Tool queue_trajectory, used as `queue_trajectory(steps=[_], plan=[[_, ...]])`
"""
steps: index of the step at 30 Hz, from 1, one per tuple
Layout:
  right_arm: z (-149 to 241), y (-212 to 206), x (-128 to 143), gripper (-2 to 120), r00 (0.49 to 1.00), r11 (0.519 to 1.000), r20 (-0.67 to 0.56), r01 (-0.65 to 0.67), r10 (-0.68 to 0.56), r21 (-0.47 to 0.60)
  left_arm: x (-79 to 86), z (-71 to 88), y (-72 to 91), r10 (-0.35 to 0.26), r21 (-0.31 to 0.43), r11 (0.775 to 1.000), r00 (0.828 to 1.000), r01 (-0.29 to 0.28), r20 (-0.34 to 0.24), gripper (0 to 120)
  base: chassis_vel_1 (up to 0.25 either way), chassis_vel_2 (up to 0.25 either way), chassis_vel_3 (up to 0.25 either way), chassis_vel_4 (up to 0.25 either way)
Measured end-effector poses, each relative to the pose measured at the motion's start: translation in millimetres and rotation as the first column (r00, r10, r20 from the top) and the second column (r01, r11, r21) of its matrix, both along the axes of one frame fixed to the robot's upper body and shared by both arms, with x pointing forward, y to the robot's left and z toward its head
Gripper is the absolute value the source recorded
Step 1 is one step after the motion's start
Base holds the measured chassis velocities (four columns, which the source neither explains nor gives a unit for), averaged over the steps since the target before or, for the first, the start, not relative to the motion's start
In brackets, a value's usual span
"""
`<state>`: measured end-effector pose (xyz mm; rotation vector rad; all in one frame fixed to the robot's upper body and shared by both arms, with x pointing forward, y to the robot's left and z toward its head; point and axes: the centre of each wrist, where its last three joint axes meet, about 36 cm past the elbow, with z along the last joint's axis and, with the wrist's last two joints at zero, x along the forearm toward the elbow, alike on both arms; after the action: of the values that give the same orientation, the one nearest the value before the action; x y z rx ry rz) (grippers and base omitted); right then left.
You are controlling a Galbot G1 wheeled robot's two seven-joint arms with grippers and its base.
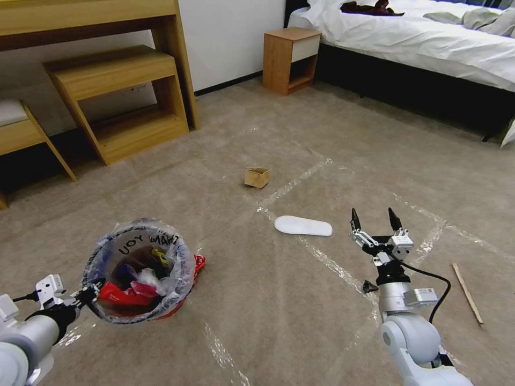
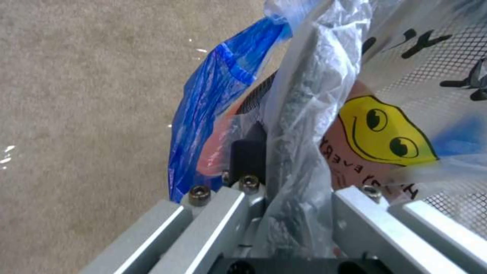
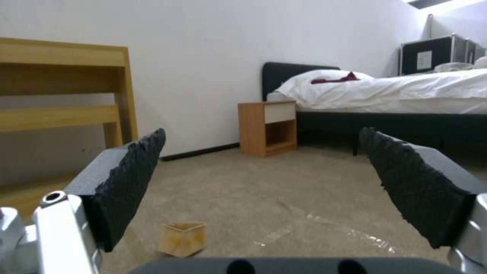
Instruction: Pick up the trash bin and place the garbage on the floor into it.
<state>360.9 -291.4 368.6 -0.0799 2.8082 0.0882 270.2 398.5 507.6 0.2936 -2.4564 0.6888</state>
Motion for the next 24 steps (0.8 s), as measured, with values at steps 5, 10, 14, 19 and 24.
queue_trajectory(steps=[5,10,14,19,24], plan=[[-1.0,1.6,1.9,98,1.000,1.000,-0.008,0.007,-0.007,0.014,1.1,-1.5,1.5,0.003,-0.001,1.000,1.000,-0.003,-0.002,0,-0.065,0.084,0.076,-0.071],[-1.2,1.9,3.6,98,0.999,0.999,-0.026,0.023,-0.022,0.030,2.4,-2.9,2.9,0.005,-0.002,1.000,1.000,-0.005,-0.004,0,-0.058,0.046,0.045,-0.045],[-1.0,0.0,4.5,98,0.998,0.998,-0.043,0.042,-0.040,0.040,3.6,-4.9,3.7,0.007,-0.004,1.000,1.000,-0.007,-0.007,0,0.000,0.000,0.000,0.000],[-0.3,-0.7,5.7,98,0.993,0.994,-0.081,0.087,-0.081,0.068,4.9,-6.5,4.0,0.007,-0.007,1.000,1.000,-0.007,-0.008,0,0.000,0.000,0.000,0.000],[4.5,2.5,7.5,93,0.931,0.952,-0.281,0.277,-0.234,0.126,5.3,-7.1,4.2,0.009,-0.008,1.000,1.000,-0.009,-0.007,0,0.000,0.000,0.000,0.000]])
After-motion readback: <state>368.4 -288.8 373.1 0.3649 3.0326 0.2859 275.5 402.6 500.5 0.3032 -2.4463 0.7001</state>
